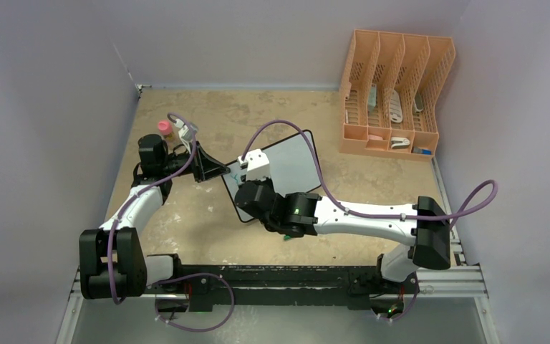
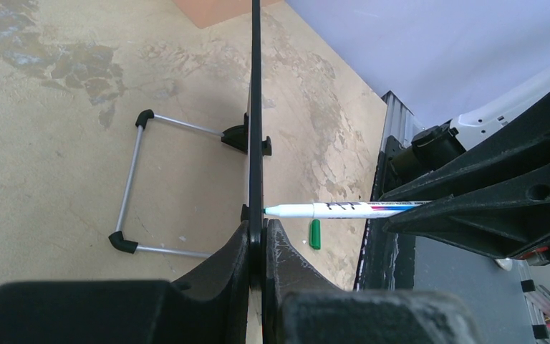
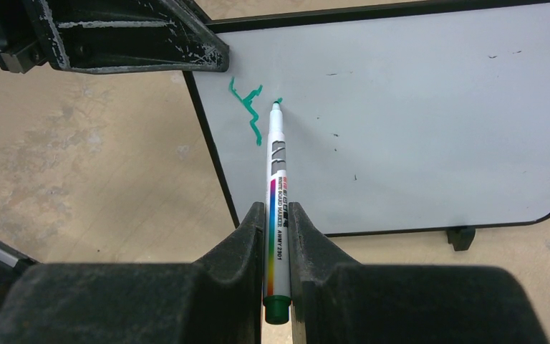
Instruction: Write a sentence on the whiteboard
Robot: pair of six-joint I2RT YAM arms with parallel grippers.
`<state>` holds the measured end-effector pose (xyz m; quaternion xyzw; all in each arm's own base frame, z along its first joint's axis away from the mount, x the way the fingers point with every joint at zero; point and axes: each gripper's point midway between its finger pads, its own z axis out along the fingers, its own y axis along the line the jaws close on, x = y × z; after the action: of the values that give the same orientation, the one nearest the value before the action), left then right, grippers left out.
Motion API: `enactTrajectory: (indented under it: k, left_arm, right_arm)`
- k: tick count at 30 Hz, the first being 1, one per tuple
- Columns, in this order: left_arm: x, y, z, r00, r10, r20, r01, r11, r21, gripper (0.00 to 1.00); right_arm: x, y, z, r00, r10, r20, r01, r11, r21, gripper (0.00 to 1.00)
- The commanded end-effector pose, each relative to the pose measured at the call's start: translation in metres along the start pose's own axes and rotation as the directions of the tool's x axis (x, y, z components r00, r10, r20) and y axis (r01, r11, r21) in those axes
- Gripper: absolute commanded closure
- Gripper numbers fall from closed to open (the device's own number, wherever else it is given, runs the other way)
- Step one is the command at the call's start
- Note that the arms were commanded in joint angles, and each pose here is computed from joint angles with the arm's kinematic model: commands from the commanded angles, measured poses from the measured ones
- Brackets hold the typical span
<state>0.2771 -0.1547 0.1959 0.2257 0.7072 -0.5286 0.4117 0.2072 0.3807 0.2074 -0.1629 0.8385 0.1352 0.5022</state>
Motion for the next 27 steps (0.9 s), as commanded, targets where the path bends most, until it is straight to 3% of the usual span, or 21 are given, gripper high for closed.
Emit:
enactTrajectory:
  k: [1,27]
  left_arm:
    - [-0.007,-0.01,0.0,0.997,0.073,0.002,-0.073,0.997,0.041,1.0]
    - [-0.007,-0.008,0.001,0.997,0.072,0.0,-0.072,0.997,0.037,1.0]
  right_arm:
    - [-0.018,0.006,0.0,0.999,0.017,0.042,-0.017,1.0,-0.004,1.0]
    - [0.007,-0.007,0.001,0.999,-0.031,-0.03,0.032,0.999,0.032,1.0]
